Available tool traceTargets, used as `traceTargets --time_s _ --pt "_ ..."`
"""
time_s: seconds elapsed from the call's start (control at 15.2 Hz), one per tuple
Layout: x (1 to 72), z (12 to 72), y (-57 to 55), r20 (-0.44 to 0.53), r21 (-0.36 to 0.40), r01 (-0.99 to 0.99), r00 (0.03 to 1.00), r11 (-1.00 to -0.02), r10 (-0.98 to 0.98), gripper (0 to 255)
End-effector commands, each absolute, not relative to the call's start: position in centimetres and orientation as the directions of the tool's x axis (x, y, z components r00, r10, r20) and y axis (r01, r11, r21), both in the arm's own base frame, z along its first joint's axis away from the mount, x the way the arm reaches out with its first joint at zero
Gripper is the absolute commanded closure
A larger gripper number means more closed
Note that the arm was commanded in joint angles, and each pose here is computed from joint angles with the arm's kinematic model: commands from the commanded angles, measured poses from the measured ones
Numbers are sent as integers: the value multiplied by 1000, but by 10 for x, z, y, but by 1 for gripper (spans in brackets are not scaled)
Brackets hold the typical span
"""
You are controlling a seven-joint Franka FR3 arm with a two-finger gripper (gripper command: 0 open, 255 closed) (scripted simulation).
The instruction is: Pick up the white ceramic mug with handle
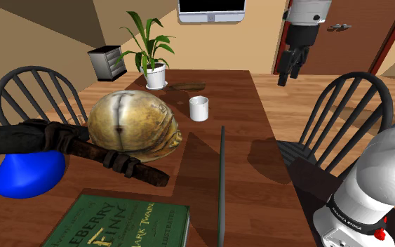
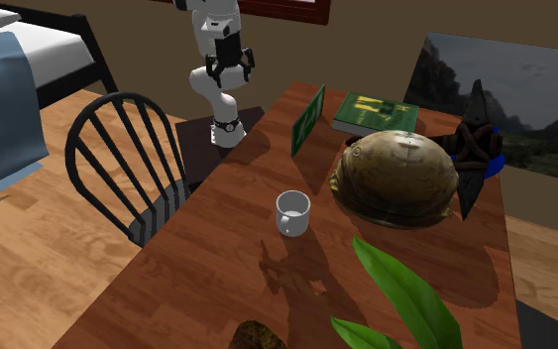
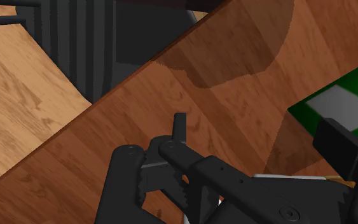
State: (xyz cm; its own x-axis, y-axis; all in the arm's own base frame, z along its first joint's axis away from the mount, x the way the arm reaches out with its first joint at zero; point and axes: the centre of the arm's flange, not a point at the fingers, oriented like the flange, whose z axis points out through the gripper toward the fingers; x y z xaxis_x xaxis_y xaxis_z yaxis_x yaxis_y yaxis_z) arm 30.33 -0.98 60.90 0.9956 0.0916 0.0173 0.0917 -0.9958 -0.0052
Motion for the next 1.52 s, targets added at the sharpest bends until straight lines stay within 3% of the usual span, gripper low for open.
traceTargets --time_s 0.0,1.45 --pt "303 609 -10 17 -5 92 996 -996 92 0" --pt "567 488 55 -27 7 156 987 -988 155 0"
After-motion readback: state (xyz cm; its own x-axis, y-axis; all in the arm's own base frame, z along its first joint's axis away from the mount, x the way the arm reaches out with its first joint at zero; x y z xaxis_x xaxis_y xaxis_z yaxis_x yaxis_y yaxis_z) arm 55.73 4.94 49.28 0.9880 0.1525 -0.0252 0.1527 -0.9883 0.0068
